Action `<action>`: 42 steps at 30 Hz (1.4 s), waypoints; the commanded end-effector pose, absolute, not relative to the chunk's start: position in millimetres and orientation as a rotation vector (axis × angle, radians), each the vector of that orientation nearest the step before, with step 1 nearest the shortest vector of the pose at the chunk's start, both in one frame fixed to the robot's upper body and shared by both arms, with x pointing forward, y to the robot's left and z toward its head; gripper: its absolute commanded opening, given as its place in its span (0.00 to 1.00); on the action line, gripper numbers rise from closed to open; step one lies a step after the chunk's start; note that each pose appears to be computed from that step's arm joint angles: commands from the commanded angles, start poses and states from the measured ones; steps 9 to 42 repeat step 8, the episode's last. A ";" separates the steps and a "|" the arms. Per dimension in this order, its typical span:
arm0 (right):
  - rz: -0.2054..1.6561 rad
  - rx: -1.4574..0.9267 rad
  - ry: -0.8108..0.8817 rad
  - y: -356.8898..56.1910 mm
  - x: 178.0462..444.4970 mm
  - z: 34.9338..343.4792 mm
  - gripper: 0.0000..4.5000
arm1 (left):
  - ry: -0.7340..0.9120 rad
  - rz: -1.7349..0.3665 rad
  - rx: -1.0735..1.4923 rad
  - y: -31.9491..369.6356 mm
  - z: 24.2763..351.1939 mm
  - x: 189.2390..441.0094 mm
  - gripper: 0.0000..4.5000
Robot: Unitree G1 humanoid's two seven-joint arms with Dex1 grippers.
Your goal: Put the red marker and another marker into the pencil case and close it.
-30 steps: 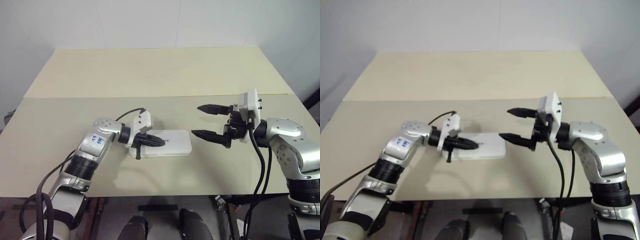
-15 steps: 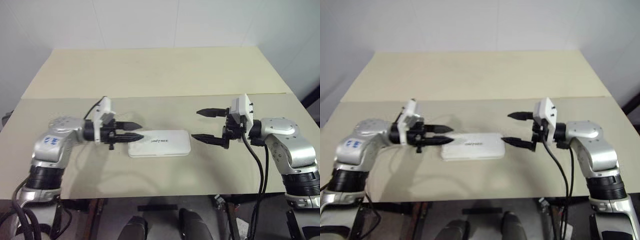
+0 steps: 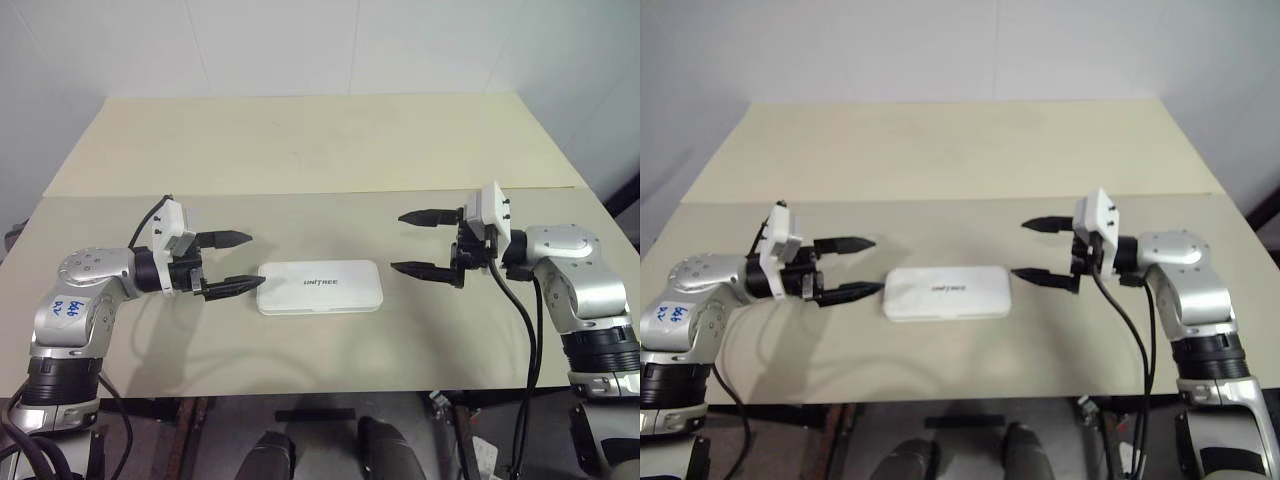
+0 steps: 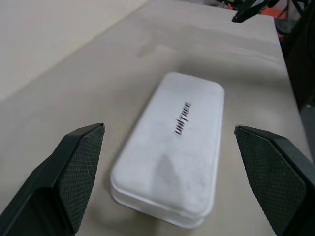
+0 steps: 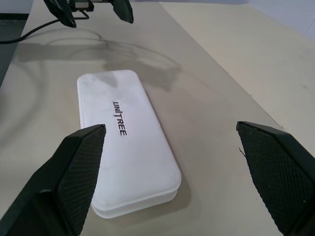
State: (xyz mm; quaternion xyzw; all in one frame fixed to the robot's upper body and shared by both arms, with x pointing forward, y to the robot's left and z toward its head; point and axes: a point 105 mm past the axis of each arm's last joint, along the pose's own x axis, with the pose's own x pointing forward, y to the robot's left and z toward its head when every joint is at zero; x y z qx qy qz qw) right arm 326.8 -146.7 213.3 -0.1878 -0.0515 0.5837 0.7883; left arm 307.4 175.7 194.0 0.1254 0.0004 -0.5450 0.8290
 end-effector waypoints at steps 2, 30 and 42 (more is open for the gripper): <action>1.289 -0.416 -0.159 -142.7 321.7 223.7 1.00 | -0.104 -1.112 0.360 178.8 205.3 305.9 0.99; 1.271 -0.399 -0.177 -137.7 330.7 223.6 1.00 | -0.108 -1.104 0.368 180.8 203.6 304.2 0.99; 1.271 -0.399 -0.177 -137.7 330.7 223.6 1.00 | -0.108 -1.104 0.368 180.8 203.6 304.2 0.99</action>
